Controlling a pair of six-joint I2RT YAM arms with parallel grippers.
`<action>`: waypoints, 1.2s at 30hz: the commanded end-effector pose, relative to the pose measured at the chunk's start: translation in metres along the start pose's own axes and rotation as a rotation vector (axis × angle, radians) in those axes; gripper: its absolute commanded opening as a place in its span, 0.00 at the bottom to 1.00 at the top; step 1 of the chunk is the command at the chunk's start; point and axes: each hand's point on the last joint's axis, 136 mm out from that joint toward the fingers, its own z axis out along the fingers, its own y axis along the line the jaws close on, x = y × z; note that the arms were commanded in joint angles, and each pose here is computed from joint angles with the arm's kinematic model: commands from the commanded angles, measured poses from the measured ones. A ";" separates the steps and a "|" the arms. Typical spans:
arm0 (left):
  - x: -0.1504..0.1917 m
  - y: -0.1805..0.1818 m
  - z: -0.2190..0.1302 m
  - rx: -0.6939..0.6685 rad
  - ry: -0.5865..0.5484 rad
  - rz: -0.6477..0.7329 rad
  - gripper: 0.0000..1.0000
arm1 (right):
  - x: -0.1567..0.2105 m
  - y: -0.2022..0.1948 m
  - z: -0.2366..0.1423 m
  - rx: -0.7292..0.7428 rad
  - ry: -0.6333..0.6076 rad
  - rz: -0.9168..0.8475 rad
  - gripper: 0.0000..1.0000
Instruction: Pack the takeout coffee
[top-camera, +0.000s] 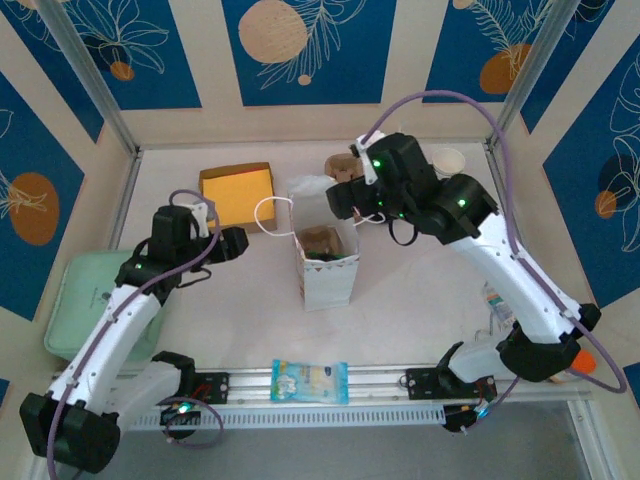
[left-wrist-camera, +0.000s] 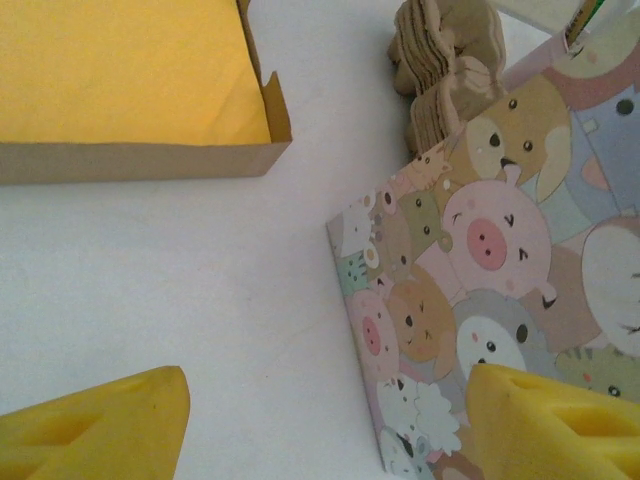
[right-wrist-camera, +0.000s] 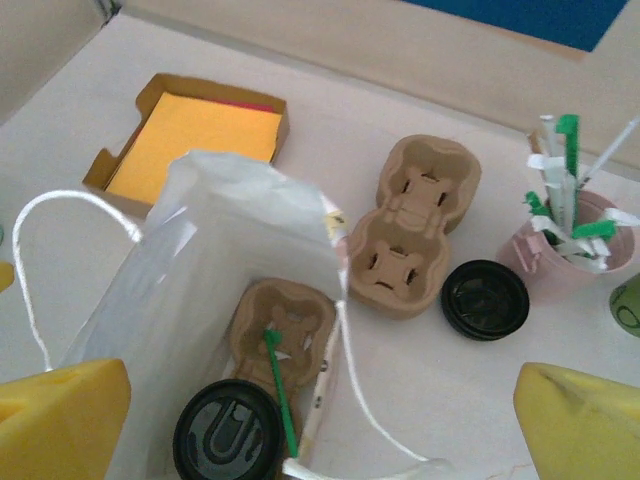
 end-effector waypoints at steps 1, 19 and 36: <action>-0.017 -0.006 0.000 0.006 -0.018 0.043 0.73 | 0.005 -0.005 -0.005 -0.043 0.002 0.068 0.99; -0.066 -0.019 0.031 -0.001 -0.021 0.072 0.70 | 0.047 -0.063 -0.001 -0.010 0.042 0.313 0.99; -0.102 -0.024 0.066 -0.028 0.004 0.115 0.68 | 0.086 -0.092 -0.006 0.056 0.066 0.374 0.99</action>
